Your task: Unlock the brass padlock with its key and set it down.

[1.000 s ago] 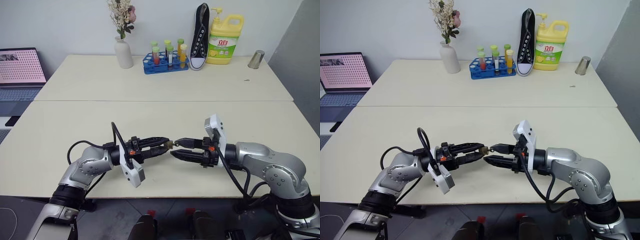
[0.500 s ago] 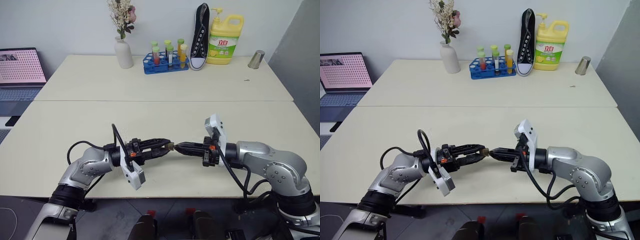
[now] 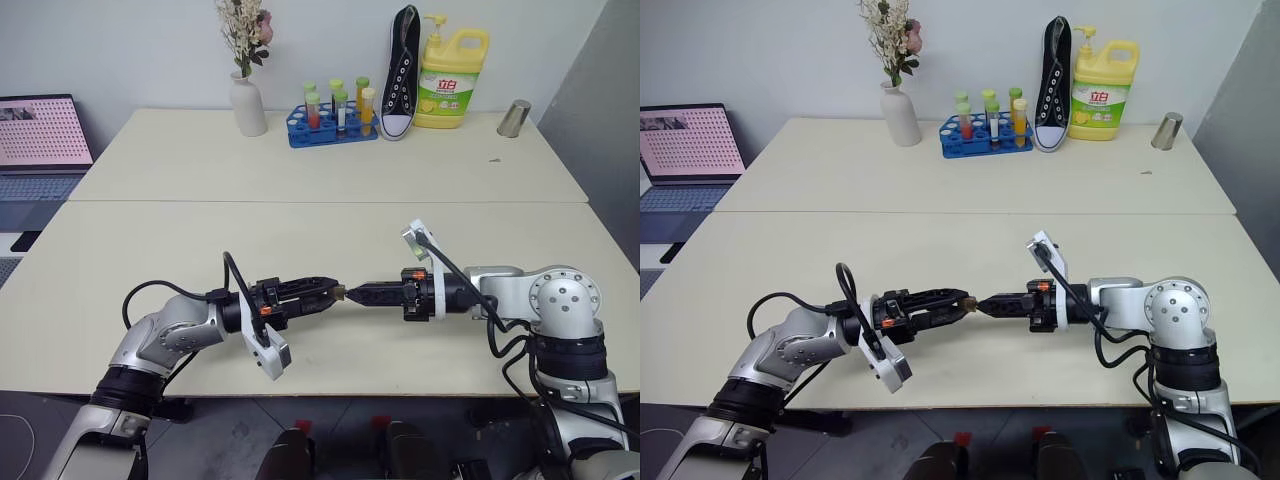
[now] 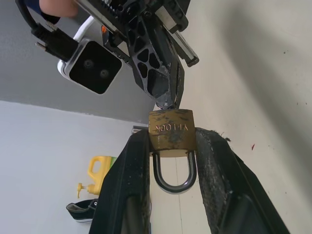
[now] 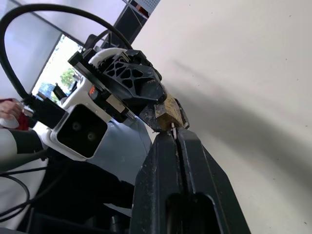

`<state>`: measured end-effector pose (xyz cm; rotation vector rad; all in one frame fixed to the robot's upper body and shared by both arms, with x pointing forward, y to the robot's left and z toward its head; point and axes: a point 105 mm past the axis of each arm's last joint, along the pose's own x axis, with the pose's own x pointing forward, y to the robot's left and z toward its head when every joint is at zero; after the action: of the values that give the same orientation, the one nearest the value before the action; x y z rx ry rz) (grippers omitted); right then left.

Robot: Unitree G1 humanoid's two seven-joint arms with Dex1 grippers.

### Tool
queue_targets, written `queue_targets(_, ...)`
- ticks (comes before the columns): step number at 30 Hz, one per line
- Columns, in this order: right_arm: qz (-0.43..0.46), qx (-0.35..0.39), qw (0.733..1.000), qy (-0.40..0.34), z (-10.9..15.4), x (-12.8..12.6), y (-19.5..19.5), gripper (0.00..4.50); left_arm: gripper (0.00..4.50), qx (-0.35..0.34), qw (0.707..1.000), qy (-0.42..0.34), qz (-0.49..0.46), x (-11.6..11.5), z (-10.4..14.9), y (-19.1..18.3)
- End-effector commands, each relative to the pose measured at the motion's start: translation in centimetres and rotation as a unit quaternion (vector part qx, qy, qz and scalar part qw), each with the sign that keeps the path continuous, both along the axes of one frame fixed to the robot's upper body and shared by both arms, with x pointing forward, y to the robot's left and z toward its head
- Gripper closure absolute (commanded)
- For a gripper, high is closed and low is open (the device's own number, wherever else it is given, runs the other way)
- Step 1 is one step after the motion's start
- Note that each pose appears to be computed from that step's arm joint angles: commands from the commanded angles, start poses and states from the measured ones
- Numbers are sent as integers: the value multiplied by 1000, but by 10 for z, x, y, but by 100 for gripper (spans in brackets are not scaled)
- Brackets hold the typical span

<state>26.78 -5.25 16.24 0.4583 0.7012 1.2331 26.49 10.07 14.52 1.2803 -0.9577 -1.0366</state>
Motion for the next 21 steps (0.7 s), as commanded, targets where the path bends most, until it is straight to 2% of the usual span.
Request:
queue_targets(1, 9, 35, 999, -7, 20, -2, 1, 450, 354, 11, 1000, -12, -2, 0, 1, 0)
queue_targets(8, 6, 30, 1000, -1, 21, -4, 3, 450, 354, 9, 1000, -12, -4, -1, 0, -1)
queue_targets(13, 18, 30, 998, -59, 29, -11, 8, 450, 354, 3, 1000, -6, -4, -1, 0, -2)
queue_targets(16, 18, -17, 991, -132, 26, -11, 6, 350, 354, -2, 1000, -3, -2, 0, 1, -1)
queue_targets(19, 20, -59, 974, -220, 22, -6, -2, 243, 354, -4, 1000, -1, -1, 1, 2, -1)
queue_targets(21, 22, -71, 965, -251, 19, -3, -7, 166, 354, -4, 1000, 0, -2, 0, 2, -2)
